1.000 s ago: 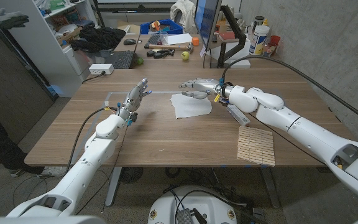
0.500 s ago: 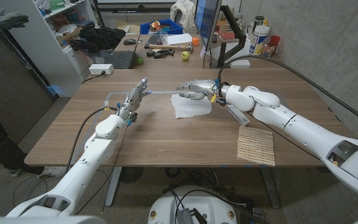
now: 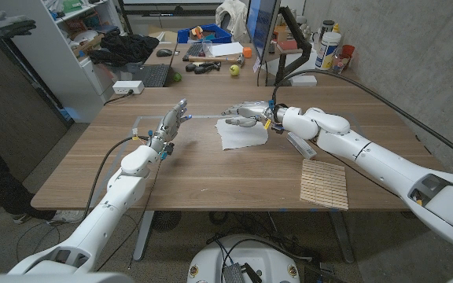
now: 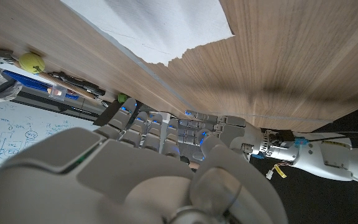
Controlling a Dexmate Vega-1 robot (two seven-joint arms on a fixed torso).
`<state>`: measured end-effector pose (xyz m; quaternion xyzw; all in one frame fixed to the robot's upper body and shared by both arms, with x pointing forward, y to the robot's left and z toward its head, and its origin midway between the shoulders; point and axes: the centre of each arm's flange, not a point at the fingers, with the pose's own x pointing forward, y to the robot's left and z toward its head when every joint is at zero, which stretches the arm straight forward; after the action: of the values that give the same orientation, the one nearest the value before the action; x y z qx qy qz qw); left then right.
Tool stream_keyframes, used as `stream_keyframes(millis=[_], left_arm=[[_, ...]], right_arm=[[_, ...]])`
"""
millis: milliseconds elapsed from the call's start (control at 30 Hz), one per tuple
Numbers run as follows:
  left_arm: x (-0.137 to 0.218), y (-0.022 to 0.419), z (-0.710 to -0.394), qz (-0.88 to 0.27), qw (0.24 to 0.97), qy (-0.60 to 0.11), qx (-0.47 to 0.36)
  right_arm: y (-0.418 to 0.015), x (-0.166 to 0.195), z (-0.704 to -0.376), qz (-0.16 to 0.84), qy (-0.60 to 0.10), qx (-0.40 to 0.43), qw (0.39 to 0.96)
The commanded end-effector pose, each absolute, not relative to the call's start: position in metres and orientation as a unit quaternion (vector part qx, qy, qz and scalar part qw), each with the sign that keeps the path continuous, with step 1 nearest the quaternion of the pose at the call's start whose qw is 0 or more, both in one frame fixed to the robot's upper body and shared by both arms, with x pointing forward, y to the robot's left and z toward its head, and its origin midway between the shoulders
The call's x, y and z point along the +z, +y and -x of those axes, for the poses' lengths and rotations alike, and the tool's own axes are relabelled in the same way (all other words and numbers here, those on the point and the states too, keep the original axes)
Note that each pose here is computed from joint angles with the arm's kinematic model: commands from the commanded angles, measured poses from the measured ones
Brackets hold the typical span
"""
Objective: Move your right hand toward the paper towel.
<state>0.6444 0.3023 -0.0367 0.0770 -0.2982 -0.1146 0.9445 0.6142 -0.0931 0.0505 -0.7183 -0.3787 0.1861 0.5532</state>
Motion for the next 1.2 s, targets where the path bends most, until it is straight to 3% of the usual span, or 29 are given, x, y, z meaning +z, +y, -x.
stream_keyframes(millis=[33, 1200], left_arm=[[-0.038, 0.302, -0.644, -0.079, 0.945, -0.297, -0.116], [-0.038, 0.298, -0.636, -0.090, 0.943, -0.299, -0.116]], right_arm=[[-0.090, 0.051, -0.619, 0.725, -0.371, 0.187, 0.550], [-0.091, 0.046, -0.634, 0.744, -0.344, 0.185, 0.542]])
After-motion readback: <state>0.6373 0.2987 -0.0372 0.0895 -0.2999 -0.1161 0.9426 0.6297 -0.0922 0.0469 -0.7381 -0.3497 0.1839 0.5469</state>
